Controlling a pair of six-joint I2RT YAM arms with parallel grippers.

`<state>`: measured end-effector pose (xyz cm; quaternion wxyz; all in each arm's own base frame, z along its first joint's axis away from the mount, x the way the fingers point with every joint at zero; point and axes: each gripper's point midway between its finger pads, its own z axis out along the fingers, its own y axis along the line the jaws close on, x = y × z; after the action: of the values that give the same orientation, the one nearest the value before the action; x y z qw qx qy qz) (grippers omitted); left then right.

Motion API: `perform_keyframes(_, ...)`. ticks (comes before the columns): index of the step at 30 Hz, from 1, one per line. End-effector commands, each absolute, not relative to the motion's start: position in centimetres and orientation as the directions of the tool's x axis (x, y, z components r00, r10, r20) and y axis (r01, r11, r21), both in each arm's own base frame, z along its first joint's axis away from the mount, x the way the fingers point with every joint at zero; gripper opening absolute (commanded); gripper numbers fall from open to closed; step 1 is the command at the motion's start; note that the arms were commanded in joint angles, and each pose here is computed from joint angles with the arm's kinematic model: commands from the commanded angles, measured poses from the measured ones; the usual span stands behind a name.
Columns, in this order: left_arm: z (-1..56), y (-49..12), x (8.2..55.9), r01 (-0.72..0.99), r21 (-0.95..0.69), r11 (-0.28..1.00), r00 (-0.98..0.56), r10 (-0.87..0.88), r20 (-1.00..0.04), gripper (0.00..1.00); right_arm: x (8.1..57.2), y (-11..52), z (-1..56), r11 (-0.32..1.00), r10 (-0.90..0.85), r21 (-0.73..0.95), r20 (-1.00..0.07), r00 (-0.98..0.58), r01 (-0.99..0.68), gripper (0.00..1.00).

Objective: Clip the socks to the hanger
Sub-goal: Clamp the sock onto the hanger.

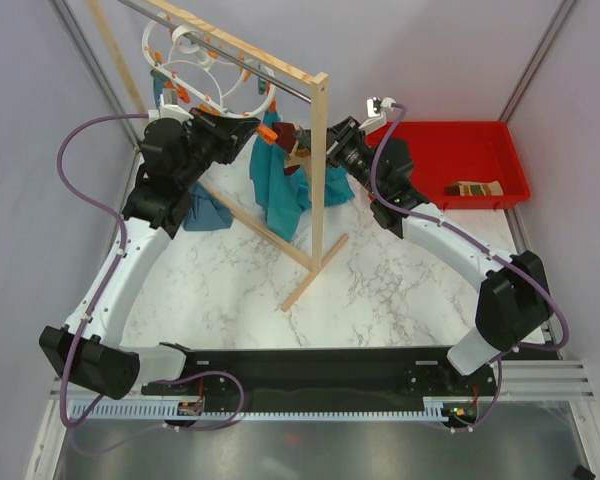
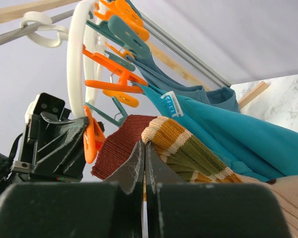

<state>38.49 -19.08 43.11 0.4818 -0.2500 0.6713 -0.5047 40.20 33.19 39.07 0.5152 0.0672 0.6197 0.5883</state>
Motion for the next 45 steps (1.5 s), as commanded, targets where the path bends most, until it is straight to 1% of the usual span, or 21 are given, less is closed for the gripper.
perform_keyframes(1, 41.0, -19.4, 38.1, 0.109, -0.909, 0.402, -0.443, -0.799, -0.406, 0.02, 39.3, 32.4, 43.6, 0.246, 0.735, 0.780, -0.538, -0.414, -0.576, 0.00)
perform_keyframes(8, 40.4, -19.5, 38.2, 0.099, -0.909, 0.405, -0.449, -0.797, -0.404, 0.02, 39.6, 33.1, 43.4, 0.232, 0.728, 0.790, -0.528, -0.437, -0.568, 0.00)
perform_keyframes(18, 37.9, -19.3, 37.9, 0.056, -0.906, 0.419, -0.466, -0.791, -0.395, 0.02, 39.9, 33.3, 42.0, 0.230, 0.722, 0.804, -0.519, -0.457, -0.549, 0.00)
perform_keyframes(33, 38.8, -19.2, 37.6, 0.072, -0.907, 0.414, -0.458, -0.795, -0.399, 0.02, 39.6, 32.5, 41.9, 0.240, 0.735, 0.810, -0.512, -0.444, -0.536, 0.00)
perform_keyframes(45, 37.7, -19.2, 37.8, 0.053, -0.906, 0.420, -0.466, -0.792, -0.395, 0.02, 39.6, 32.8, 41.8, 0.233, 0.730, 0.814, -0.508, -0.457, -0.533, 0.00)
